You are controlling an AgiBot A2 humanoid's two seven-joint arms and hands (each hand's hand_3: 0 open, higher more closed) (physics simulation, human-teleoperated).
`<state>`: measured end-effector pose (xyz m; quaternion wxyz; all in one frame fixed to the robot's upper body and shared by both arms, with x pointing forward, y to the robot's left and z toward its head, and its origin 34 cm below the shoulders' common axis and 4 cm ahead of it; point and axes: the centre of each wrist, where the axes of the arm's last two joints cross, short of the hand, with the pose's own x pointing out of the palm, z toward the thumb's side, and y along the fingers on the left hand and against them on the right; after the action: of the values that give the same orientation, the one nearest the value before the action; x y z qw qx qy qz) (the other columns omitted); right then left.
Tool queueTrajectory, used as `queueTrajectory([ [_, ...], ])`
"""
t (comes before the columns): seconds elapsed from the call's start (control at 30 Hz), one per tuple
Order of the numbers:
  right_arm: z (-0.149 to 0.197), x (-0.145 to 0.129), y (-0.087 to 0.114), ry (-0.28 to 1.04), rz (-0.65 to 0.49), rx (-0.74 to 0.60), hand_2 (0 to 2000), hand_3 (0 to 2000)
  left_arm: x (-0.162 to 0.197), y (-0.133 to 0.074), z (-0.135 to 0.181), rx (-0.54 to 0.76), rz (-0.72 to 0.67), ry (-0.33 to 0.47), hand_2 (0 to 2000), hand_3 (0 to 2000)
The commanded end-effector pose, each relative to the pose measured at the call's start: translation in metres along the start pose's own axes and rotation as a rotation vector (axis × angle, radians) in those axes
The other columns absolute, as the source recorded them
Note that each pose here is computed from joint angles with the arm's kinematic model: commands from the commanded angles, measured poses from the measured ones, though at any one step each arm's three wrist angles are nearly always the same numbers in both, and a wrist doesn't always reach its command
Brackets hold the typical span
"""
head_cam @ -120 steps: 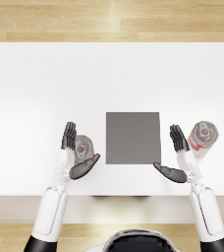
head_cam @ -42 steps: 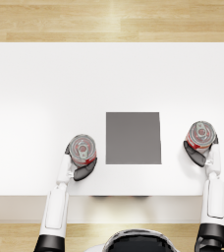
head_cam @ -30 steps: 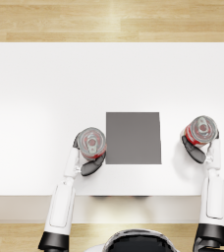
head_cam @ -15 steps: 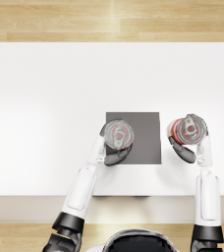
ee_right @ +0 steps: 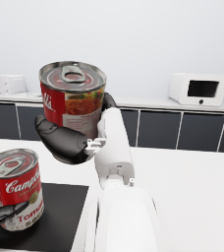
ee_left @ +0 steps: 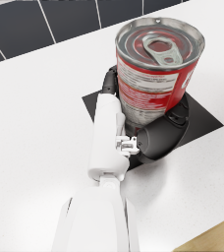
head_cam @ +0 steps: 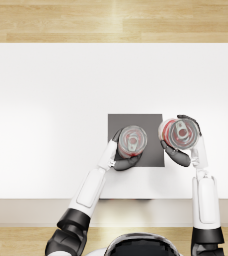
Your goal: Pick up the red can on the left and place it in the middle, then pick up the red can on the right and place it on top of the can in the middle
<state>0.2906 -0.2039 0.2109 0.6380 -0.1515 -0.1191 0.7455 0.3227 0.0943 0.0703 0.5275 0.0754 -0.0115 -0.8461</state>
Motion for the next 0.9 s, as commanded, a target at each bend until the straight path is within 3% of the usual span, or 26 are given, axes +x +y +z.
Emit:
queueTrajectory([
  [0.03,0.014,0.007,-0.008,-0.001,0.026,-0.054,2000,1520,-0.001,0.008,0.007,0.019,0.010,-0.007,2000,1520],
  [0.07,0.016,0.009,-0.009,-0.003,0.032,-0.061,2000,1520,0.000,0.009,0.005,0.010,0.010,-0.009,2000,1520],
  [0.1,0.016,0.011,-0.009,-0.005,0.039,-0.062,2000,1520,-0.003,0.009,0.003,-0.014,-0.151,0.180,2000,1520],
  [0.13,0.017,0.014,-0.011,-0.007,0.048,-0.070,2000,1520,0.000,0.010,0.003,0.005,-0.028,0.035,2000,1520],
  [0.17,0.019,0.015,-0.012,-0.009,0.054,-0.077,2000,1520,0.000,0.009,0.001,0.001,-0.028,0.035,2000,1520],
  [0.2,0.021,0.019,-0.013,-0.012,0.069,-0.085,2000,1520,0.000,0.008,0.000,0.000,-0.018,0.031,639,1193],
  [0.23,0.023,0.022,-0.014,-0.014,0.078,-0.093,2000,1520,0.001,0.007,0.002,0.010,-0.011,0.032,0,867],
  [0.3,0.028,0.031,-0.022,-0.023,0.105,-0.110,2000,1520,0.002,-0.001,0.010,0.060,0.001,0.029,0,213],
  [0.33,0.028,0.035,-0.024,-0.026,0.122,-0.110,2000,1520,0.001,-0.003,0.012,0.074,0.014,0.026,0,0],
  [0.5,0.038,0.058,-0.036,-0.045,0.203,-0.146,2000,1520,-0.012,-0.041,0.057,0.269,0.079,0.014,0,0],
  [0.63,0.040,0.069,-0.045,-0.037,0.221,0.048,2000,1520,-0.043,-0.073,0.080,0.135,0.211,0.004,0,0],
  [0.9,0.033,0.081,-0.053,-0.037,0.226,0.218,2000,1520,-0.080,-0.106,0.101,0.132,0.392,0.003,0,0],
])
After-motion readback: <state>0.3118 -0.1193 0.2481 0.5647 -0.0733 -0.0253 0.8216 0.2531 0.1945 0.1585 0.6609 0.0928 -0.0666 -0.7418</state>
